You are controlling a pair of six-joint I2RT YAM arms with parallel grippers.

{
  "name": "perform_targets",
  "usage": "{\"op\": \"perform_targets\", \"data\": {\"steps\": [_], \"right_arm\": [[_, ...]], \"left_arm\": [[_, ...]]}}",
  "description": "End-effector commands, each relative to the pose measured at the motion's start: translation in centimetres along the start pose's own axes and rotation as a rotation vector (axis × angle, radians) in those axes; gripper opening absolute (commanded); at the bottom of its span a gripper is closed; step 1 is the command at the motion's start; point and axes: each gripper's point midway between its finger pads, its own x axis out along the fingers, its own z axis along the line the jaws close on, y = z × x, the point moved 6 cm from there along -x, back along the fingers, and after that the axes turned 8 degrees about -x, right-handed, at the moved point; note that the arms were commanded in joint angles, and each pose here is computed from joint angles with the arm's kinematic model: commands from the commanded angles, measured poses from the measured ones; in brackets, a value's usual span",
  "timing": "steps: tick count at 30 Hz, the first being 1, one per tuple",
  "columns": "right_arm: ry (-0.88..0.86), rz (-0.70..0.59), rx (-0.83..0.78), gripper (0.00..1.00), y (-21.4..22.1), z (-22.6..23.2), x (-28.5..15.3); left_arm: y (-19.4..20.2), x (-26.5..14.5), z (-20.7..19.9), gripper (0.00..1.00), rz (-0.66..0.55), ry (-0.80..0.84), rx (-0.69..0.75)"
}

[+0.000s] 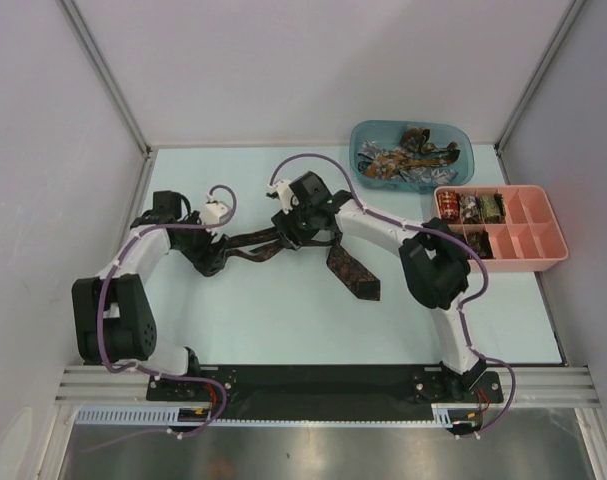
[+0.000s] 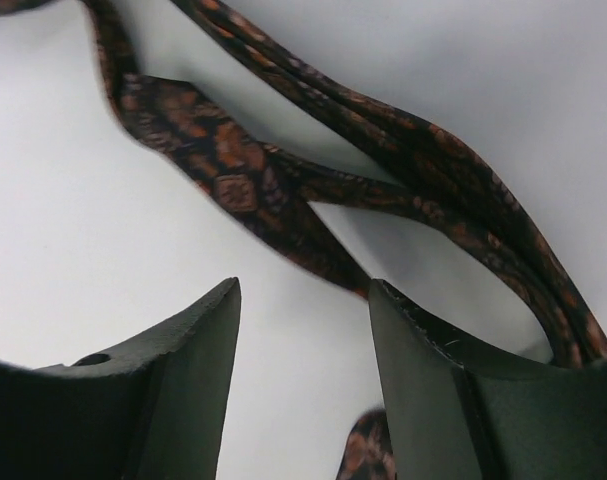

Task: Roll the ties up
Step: Flatten out the tie at the center of the board.

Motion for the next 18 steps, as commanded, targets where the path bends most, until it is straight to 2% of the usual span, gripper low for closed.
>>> {"op": "perform_targets", "data": {"steps": [1, 3, 8, 9, 10, 11, 14, 18], "right_arm": [[0.031, 0.012, -0.041, 0.59, -0.2, -1.4, 2.1], [0.032, 0.043, -0.037, 0.57, 0.5, -1.8, 2.8], [-0.024, 0.143, -0.033, 0.4, 3.6, -2.4, 0.5], [-0.041, 0.186, -0.039, 0.37, 5.4, -2.0, 0.2], [-0.029, 0.185, -0.061, 0.33, 5.4, -2.2, -1.3], [-0.025, 0.2, -0.096, 0.33, 5.9, -2.4, -2.0], [-0.004, 0.27, -0.166, 0.33, 7.9, -3.2, -4.2], [0.074, 0.333, -0.22, 0.33, 9.3, -6.4, -6.7]], "left_arm": [[-0.4, 0.7, 0.1, 0.85, -0.018, 0.043, -0.016], [-0.2, 1.0, 0.6, 0.84, -0.008, 0.022, -0.025], [0.5, 2.2, 1.6, 0.78, 0.043, -0.013, -0.042], [0.7, 2.3, 1.8, 0.76, 0.056, -0.023, -0.045], [0.8, 2.5, 2.1, 0.72, 0.065, -0.029, -0.045], [0.9, 2.8, 2.2, 0.63, 0.078, -0.033, -0.052], [1.3, 3.5, 3.2, 0.46, 0.12, -0.067, -0.064], [1.5, 3.4, 4.6, 0.34, 0.15, -0.161, -0.053]]}}
